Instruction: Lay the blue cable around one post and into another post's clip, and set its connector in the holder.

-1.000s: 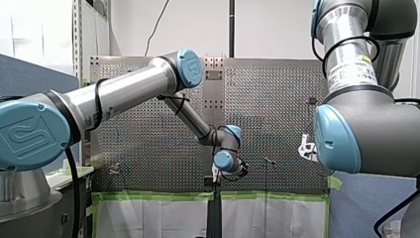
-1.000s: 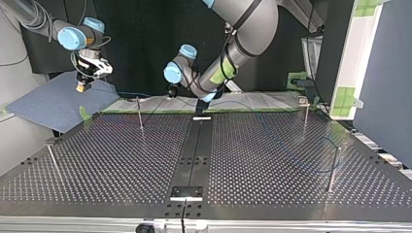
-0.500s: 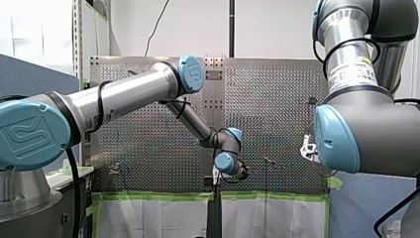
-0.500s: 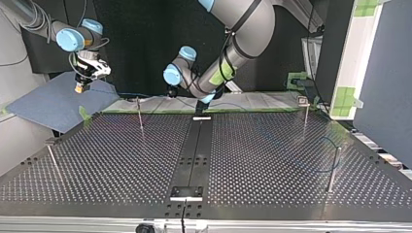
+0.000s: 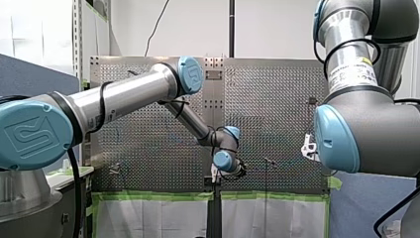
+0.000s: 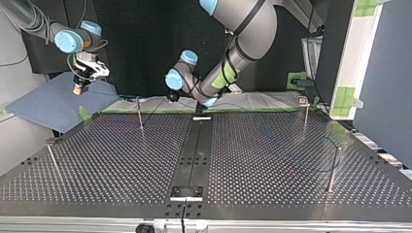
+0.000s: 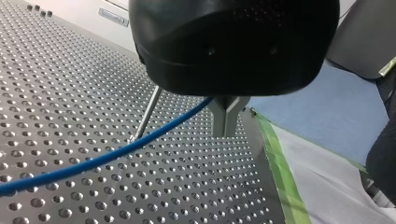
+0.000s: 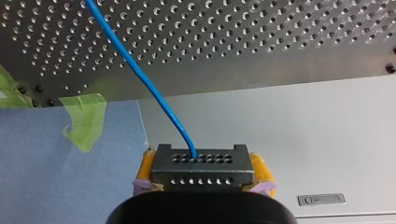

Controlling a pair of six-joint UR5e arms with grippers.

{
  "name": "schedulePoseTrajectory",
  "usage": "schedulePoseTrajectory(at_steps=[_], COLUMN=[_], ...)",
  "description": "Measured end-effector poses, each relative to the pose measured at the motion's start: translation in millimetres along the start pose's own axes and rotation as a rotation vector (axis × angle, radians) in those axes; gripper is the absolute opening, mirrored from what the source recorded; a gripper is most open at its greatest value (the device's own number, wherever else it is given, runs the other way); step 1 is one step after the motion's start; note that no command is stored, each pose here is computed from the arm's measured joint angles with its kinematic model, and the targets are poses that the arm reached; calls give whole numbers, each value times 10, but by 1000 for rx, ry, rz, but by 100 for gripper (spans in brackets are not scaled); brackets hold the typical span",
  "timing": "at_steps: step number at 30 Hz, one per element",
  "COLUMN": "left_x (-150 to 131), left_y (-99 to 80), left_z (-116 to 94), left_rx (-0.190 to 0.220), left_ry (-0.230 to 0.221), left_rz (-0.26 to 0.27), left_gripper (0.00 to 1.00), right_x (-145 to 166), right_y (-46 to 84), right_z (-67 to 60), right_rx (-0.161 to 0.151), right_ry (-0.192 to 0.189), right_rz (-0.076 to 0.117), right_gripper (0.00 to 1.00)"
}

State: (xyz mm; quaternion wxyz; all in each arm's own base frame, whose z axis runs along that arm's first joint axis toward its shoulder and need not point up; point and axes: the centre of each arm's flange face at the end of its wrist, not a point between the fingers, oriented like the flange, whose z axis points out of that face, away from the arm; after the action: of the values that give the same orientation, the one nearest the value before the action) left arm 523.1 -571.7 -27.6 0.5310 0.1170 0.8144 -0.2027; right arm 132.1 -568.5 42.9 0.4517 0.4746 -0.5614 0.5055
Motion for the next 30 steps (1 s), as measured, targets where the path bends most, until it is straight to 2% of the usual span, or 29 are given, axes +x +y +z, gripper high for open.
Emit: schedulePoseTrajectory(at_steps=[8,23,30], left_x=[104,-49,-79], left_y=[44,144,194], left_z=[94,265,331], left_rx=[10,8,22], left_ry=[25,-5,-7], left_rz=[-2,-23,-35], left_gripper=[2,2,2], right_x=[29,102,-45], right_y=[-6,-21,-10], right_z=[66,199,264], right_rx=[4,8,7], right_ry=[7,23,3], right_rz=[0,0,-6], right_gripper=[0,0,0])
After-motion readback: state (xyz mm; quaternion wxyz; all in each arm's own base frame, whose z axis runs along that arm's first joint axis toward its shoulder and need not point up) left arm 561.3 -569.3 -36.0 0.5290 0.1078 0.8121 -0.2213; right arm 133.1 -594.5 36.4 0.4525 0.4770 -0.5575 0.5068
